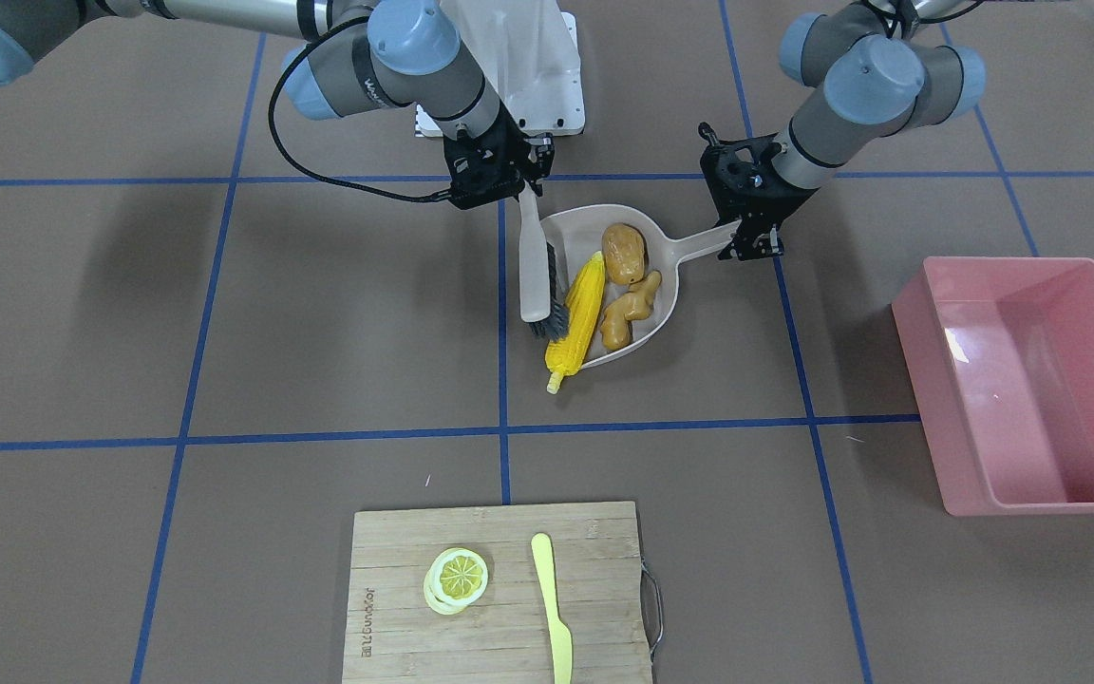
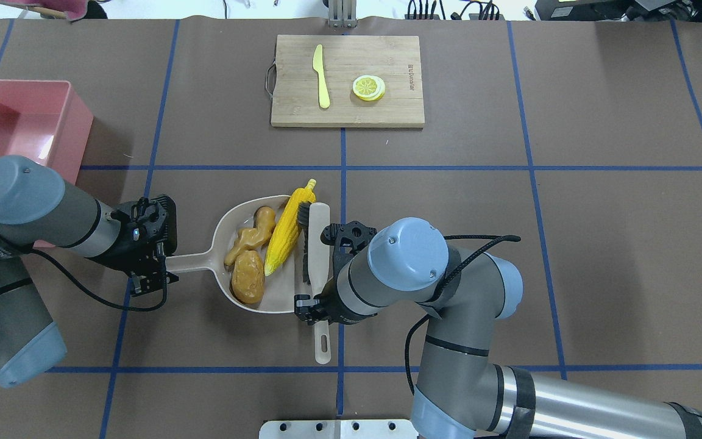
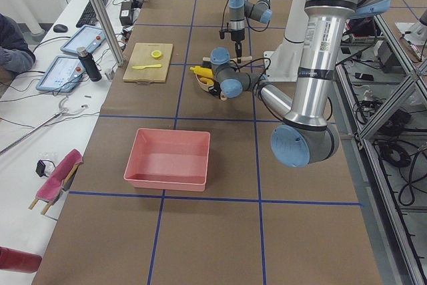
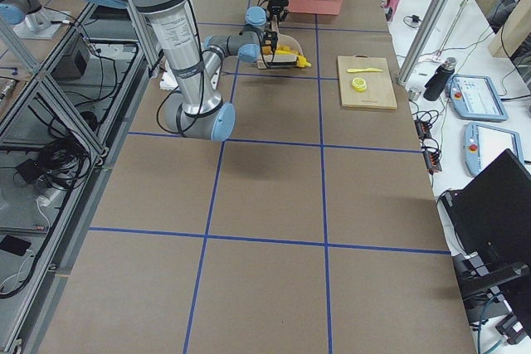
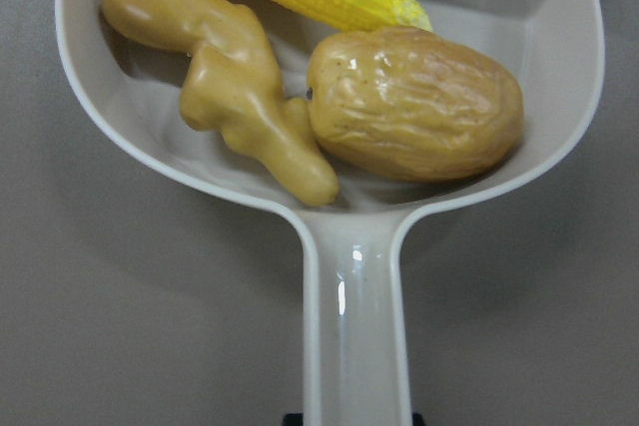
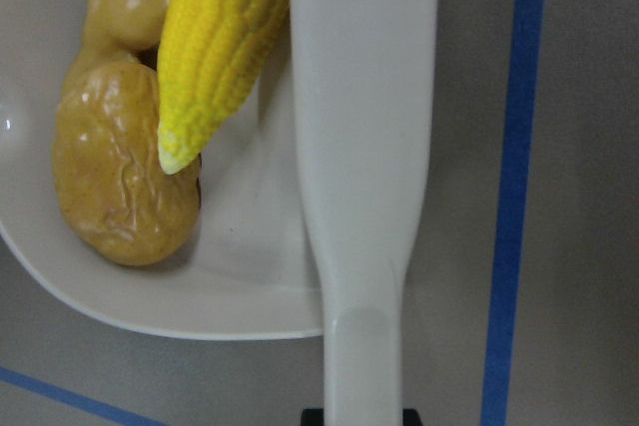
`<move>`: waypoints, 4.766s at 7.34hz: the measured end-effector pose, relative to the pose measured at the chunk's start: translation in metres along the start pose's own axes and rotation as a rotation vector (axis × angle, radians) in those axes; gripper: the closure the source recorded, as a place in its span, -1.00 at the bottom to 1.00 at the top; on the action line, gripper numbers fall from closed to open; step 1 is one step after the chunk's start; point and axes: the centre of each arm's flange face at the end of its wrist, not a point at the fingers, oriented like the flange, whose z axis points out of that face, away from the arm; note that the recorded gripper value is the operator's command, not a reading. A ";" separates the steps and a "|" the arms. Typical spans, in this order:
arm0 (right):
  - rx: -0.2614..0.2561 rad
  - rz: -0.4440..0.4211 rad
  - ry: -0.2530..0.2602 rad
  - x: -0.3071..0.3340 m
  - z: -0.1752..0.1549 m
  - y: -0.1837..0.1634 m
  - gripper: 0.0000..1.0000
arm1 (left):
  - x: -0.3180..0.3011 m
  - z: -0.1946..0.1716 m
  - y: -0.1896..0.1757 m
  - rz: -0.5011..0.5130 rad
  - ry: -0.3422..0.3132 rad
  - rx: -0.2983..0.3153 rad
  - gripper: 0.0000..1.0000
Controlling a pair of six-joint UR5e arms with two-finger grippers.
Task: Sweep and dump trash into bin
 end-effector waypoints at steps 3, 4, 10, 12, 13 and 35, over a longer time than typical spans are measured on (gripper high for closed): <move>-0.063 0.019 0.029 0.012 -0.022 0.014 1.00 | 0.001 -0.001 0.000 0.003 0.001 0.003 1.00; -0.078 0.027 0.047 0.017 -0.034 0.017 1.00 | 0.001 -0.002 -0.001 0.004 0.001 0.004 1.00; -0.114 -0.173 0.330 0.054 -0.084 -0.022 1.00 | 0.000 -0.001 0.000 0.008 -0.001 0.003 1.00; -0.097 -0.196 0.407 0.040 -0.071 -0.044 1.00 | 0.000 0.000 0.002 0.006 0.000 0.000 1.00; -0.085 -0.195 0.446 0.031 -0.060 -0.056 1.00 | 0.000 0.000 0.002 0.006 0.000 -0.001 1.00; -0.134 -0.161 0.354 -0.036 -0.005 0.001 1.00 | 0.005 -0.009 -0.005 -0.024 -0.006 0.058 1.00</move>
